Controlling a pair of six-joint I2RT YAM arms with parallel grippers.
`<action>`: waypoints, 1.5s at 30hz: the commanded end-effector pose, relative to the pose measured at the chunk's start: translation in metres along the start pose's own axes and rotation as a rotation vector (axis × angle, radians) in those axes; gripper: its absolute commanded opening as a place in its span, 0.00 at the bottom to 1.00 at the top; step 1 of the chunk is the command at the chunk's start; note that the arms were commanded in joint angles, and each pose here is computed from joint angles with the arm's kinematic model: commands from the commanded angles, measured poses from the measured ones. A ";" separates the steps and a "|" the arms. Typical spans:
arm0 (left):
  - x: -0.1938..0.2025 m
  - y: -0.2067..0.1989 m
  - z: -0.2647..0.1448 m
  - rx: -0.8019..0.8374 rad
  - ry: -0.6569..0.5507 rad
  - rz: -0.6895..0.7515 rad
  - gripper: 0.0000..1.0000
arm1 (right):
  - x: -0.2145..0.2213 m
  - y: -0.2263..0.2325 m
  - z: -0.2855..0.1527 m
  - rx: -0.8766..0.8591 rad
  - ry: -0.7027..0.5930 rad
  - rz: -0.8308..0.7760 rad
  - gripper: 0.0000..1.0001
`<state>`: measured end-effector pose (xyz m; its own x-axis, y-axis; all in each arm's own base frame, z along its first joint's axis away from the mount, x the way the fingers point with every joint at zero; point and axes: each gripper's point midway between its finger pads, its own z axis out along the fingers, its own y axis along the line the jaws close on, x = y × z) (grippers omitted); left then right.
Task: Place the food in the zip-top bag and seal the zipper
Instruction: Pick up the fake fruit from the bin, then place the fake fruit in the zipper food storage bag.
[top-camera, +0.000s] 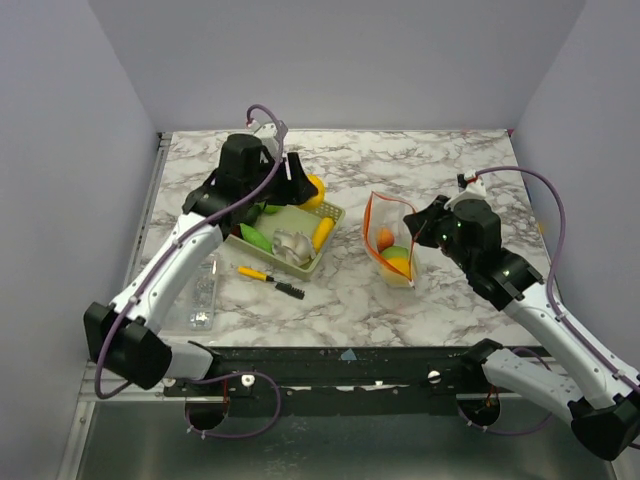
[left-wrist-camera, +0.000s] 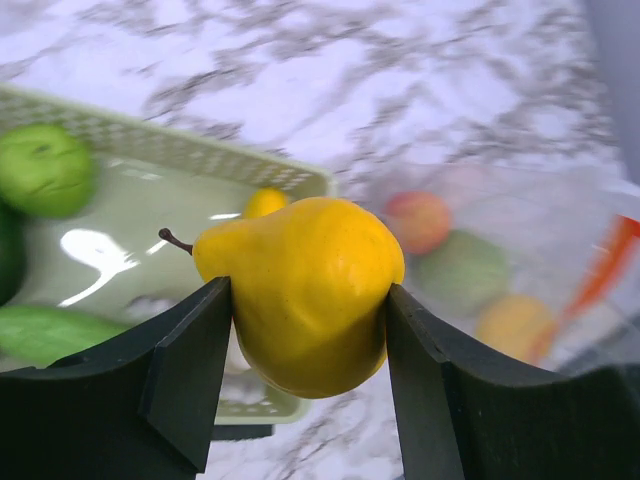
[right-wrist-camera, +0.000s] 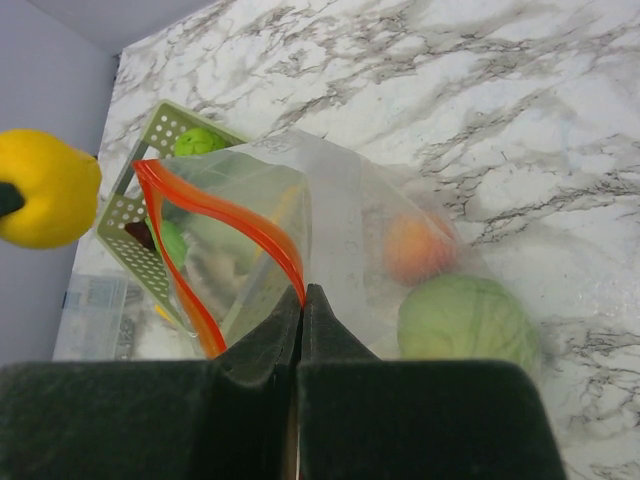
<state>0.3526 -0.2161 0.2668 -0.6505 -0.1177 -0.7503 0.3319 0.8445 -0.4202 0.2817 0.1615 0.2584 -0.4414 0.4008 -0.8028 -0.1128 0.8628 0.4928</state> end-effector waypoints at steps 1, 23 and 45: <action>-0.013 -0.110 -0.055 0.566 -0.124 0.045 0.02 | -0.003 0.010 0.001 -0.036 0.000 0.006 0.01; 0.079 -0.194 -0.014 0.810 0.129 0.203 0.06 | -0.018 0.020 -0.008 -0.070 -0.037 0.023 0.01; 0.057 -0.139 -0.003 0.361 0.042 0.230 0.72 | -0.015 0.016 -0.007 -0.057 -0.034 0.020 0.01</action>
<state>0.2707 -0.3541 0.2859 -0.5631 0.0933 -0.8211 0.7089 0.5652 -0.4219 0.2808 0.1652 0.2616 -0.4453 0.4027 -0.7998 -0.1306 0.8544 0.5029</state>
